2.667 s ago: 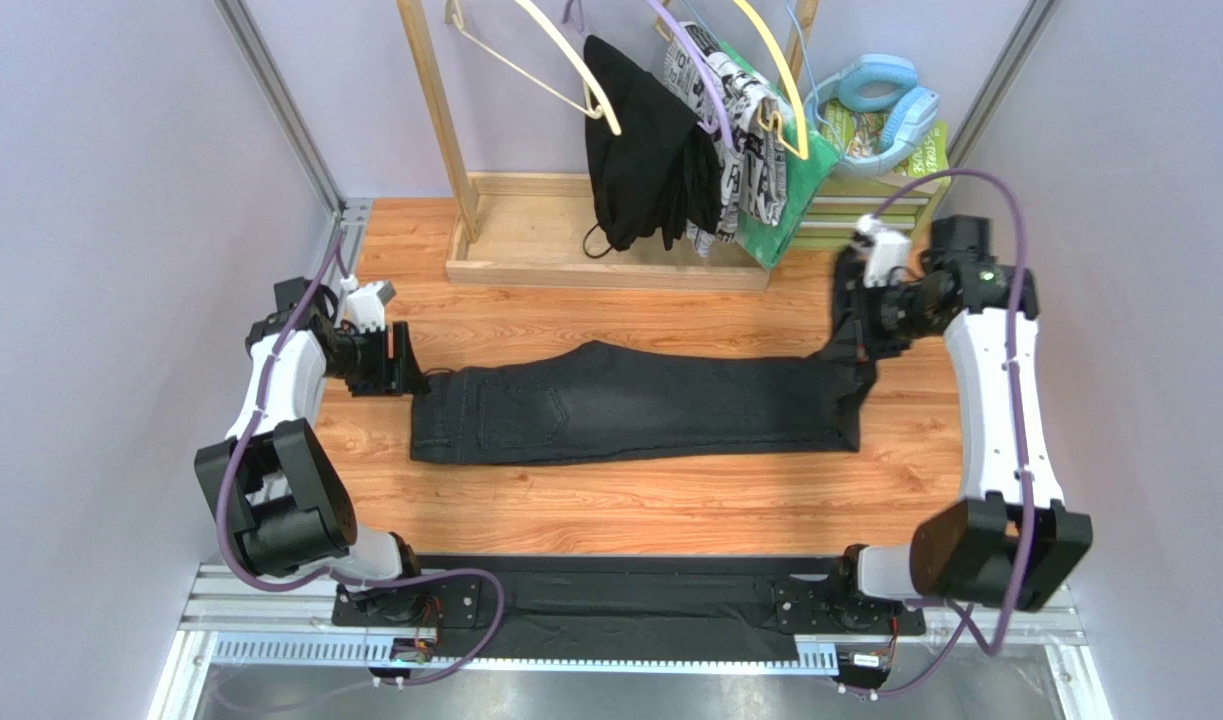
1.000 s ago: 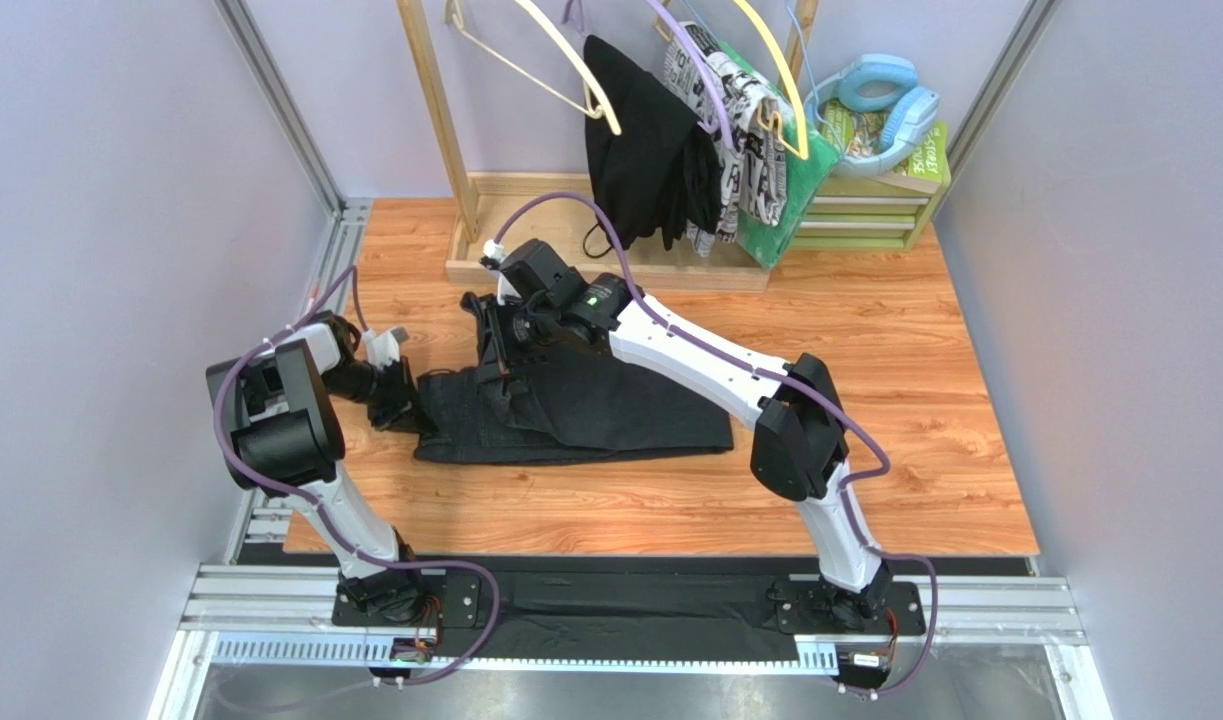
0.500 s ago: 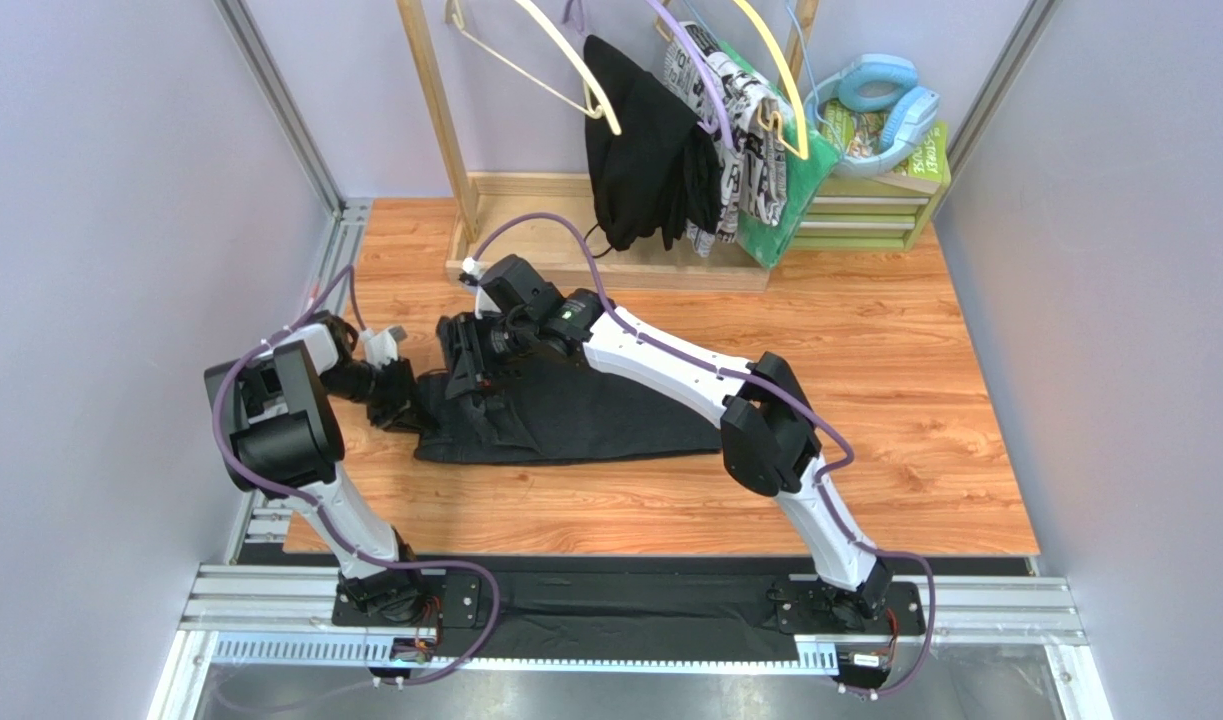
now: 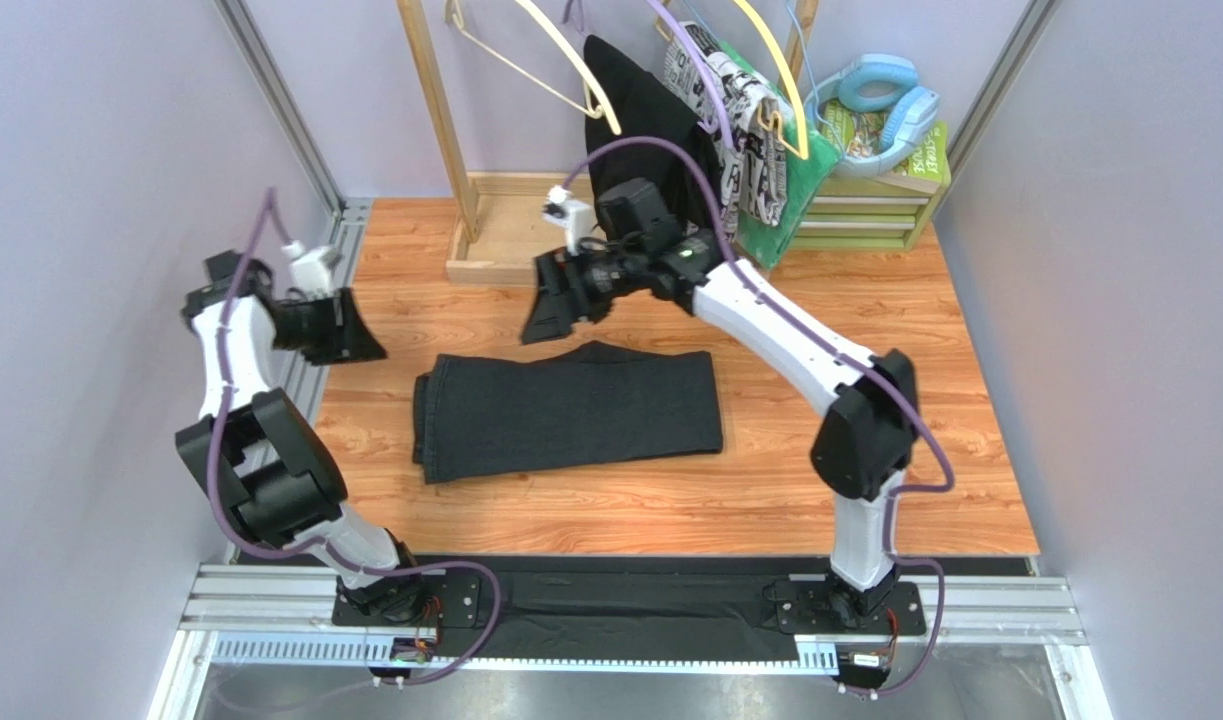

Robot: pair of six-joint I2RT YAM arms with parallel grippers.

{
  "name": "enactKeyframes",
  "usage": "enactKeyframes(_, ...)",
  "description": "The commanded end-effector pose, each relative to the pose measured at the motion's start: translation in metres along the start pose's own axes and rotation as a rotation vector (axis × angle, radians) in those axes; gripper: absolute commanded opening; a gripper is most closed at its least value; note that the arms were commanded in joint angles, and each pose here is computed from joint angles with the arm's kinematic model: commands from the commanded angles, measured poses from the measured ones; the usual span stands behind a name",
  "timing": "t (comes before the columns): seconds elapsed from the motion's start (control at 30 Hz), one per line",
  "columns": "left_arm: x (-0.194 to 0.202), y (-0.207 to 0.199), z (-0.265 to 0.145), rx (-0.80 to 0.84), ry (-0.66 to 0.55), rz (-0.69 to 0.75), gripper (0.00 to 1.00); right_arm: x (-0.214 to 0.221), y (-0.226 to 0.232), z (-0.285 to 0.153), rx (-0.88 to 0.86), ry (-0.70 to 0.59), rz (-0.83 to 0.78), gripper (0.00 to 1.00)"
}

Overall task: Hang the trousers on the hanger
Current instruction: Fold the trousers

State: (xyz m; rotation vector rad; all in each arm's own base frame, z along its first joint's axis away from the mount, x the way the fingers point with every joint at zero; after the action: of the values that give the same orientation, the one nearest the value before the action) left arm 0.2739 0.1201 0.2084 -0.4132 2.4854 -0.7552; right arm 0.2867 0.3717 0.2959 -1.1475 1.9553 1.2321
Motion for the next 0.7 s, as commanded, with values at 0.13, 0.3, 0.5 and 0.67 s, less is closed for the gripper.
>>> enactKeyframes(0.13, 0.062, -0.052, 0.044, 0.031, 0.253, 0.282, 0.53, 0.118, -0.066, -0.073, 0.219, 0.33, 0.048, 0.66)
enactKeyframes(0.3, 0.074, -0.056, 0.075, 0.045, 0.364, 0.311, 0.48, 0.162, -0.103, -0.087, 0.296, 0.419, 0.15, 0.59)
enactKeyframes(0.5, 0.071, -0.025, 0.108, -0.191, 0.454, 0.284, 0.42, 0.218, -0.152, -0.089, 0.34, 0.581, 0.299, 0.73)
enactKeyframes(0.67, 0.067, -0.024, 0.112, -0.214, 0.471, 0.271, 0.42, 0.241, -0.158, -0.11, 0.381, 0.663, 0.304, 0.76)
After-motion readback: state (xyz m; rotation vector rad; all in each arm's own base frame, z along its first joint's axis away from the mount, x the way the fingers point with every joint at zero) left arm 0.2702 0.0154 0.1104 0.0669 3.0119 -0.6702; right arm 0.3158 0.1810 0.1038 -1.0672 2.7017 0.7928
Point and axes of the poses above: each gripper's point midway between its finger pads, its own z axis out along the fingers, its own y axis along the line the jaws close on, x = y × z, the point moved 8 cm from there along -z, back along the fingers, and after that the axes turned 15 degrees about -z, right-handed, at the moved point
